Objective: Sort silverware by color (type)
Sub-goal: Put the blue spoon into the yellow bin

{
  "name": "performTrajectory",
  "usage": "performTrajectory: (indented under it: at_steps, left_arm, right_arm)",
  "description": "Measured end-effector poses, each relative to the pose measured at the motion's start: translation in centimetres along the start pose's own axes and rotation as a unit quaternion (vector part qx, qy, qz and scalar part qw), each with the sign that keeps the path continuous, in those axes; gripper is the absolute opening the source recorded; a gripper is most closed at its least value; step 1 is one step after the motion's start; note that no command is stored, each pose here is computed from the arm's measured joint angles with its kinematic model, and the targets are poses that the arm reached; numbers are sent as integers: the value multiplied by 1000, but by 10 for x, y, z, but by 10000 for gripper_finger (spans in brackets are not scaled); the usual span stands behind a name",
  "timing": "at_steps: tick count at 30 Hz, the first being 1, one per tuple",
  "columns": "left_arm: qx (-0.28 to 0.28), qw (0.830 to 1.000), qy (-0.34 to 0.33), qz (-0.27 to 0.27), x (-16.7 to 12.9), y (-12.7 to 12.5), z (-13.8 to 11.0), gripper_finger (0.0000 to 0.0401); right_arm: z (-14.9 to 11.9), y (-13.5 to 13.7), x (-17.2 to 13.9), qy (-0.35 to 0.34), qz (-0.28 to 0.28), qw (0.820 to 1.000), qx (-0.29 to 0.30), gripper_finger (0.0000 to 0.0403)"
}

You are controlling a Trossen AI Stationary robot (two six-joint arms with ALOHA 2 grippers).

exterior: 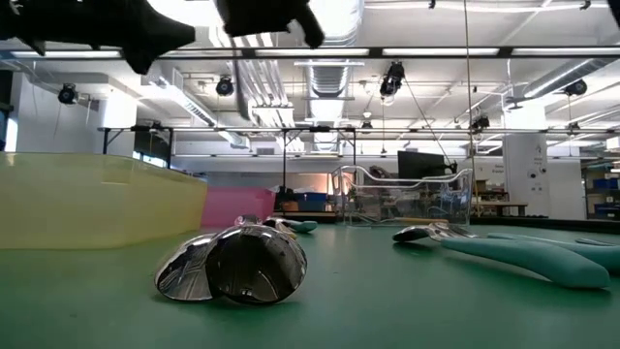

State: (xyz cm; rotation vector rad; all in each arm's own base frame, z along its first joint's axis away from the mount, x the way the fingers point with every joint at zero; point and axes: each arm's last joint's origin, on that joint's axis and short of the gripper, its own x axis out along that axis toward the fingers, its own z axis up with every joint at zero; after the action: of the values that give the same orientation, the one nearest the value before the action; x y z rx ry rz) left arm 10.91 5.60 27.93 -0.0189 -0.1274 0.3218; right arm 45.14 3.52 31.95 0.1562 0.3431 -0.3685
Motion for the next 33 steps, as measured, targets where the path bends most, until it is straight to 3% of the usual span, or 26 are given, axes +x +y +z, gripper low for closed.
performTrajectory:
  at_steps: [11,15,26,33]
  left_arm:
    - [10,999,-48,-3,-33,-7,11,78]
    - [12,998,-58,-3,-42,-9,12,78]
    - [20,996,-88,-5,-59,-13,16,78]
    - [20,995,-96,-6,-65,-14,16,78]
  right_arm:
    - [6,16,73,-24,24,995,90,13]
    - [5,20,90,-29,28,988,150,13]
    - [-19,26,119,16,38,970,238,13]
    - [-39,23,125,74,4,964,257,13]
